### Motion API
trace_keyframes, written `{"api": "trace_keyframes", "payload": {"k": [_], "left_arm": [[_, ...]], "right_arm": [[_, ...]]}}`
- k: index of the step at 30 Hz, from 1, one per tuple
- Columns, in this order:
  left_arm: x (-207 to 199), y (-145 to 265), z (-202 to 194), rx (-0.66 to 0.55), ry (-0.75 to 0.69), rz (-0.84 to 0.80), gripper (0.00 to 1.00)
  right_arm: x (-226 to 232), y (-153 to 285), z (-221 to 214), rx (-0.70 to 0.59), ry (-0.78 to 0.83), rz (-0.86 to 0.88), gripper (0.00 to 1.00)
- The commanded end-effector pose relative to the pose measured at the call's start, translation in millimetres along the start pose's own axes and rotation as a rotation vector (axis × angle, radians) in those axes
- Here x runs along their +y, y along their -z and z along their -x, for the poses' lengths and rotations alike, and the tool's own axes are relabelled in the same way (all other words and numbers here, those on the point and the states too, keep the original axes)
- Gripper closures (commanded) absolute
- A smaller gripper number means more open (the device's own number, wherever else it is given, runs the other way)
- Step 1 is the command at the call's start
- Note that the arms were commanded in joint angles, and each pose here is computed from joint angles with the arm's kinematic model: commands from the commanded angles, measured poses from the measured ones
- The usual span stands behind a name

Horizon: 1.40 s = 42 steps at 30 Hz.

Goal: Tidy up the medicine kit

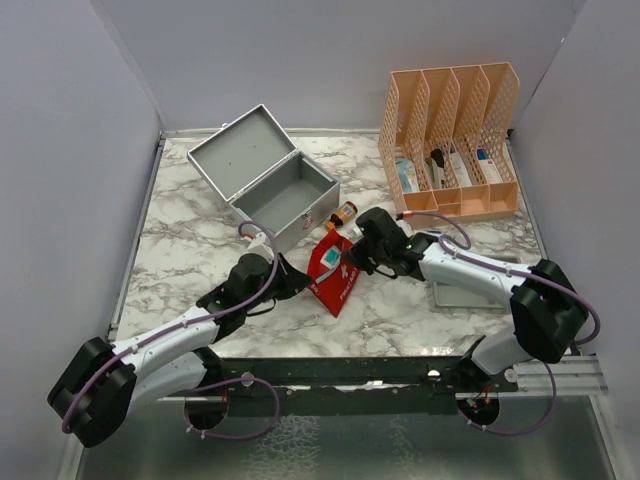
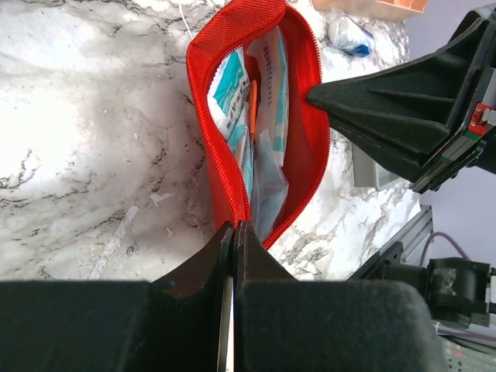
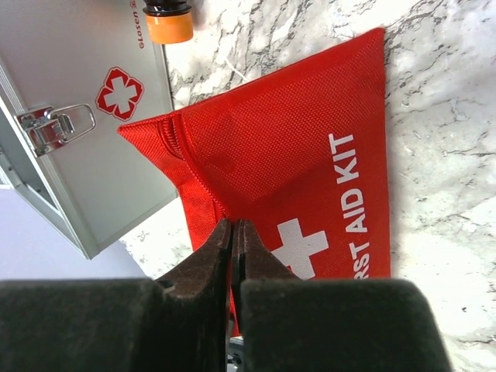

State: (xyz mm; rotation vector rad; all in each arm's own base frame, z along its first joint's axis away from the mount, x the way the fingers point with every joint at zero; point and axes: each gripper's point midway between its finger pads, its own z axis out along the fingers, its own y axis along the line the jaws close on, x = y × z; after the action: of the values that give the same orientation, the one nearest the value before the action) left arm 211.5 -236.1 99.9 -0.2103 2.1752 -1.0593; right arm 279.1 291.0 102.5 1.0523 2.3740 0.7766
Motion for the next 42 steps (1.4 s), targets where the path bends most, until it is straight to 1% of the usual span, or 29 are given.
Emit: {"api": "trace_keyframes", "payload": {"k": [1,5,8,11,12,13,14,17,19,20,22,27,33,37,42], "left_arm": [[-19,1,8,-0.001,-0.076,-0.053,1.0],[-26,6,10,0.014,-0.148,-0.078,1.0],[-33,9,8,0.04,-0.202,-0.108,1.0],[-38,12,10,0.052,-0.223,-0.111,1.0],[-39,13,11,0.055,-0.228,-0.11,1.0],[-42,14,12,0.059,-0.23,-0.113,1.0],[-45,15,12,0.065,-0.23,-0.119,1.0],[-57,17,10,0.096,-0.23,-0.162,1.0],[-61,17,10,0.112,-0.22,-0.169,1.0],[-63,18,10,0.117,-0.215,-0.171,1.0],[-66,17,11,0.126,-0.203,-0.164,1.0],[-67,16,13,0.147,-0.161,-0.123,1.0],[-62,13,10,0.188,-0.105,-0.06,1.0],[-60,11,6,0.225,-0.079,-0.031,1.0],[-61,10,6,0.23,-0.079,-0.034,1.0]], "right_arm": [[3,8,5,-0.017,0.06,0.044,0.92],[16,15,7,-0.017,0.277,0.135,0.63],[29,27,7,-0.023,0.458,0.222,0.55],[41,48,11,-0.049,0.636,0.317,0.53],[47,57,12,-0.06,0.697,0.361,0.55],[50,66,10,-0.063,0.76,0.409,0.6],[56,79,10,-0.076,0.82,0.467,0.63],[67,120,-5,-0.068,1.021,0.684,0.64],[63,137,-22,-0.002,1.159,0.787,0.64],[60,140,-28,0.018,1.207,0.807,0.64],[50,147,-50,0.099,1.302,0.871,0.64],[27,130,-74,0.145,1.369,0.799,0.64],[11,113,-83,0.162,1.39,0.767,0.66],[8,100,-82,0.139,1.388,0.749,0.63],[10,86,-86,0.135,1.384,0.743,0.62]]}}
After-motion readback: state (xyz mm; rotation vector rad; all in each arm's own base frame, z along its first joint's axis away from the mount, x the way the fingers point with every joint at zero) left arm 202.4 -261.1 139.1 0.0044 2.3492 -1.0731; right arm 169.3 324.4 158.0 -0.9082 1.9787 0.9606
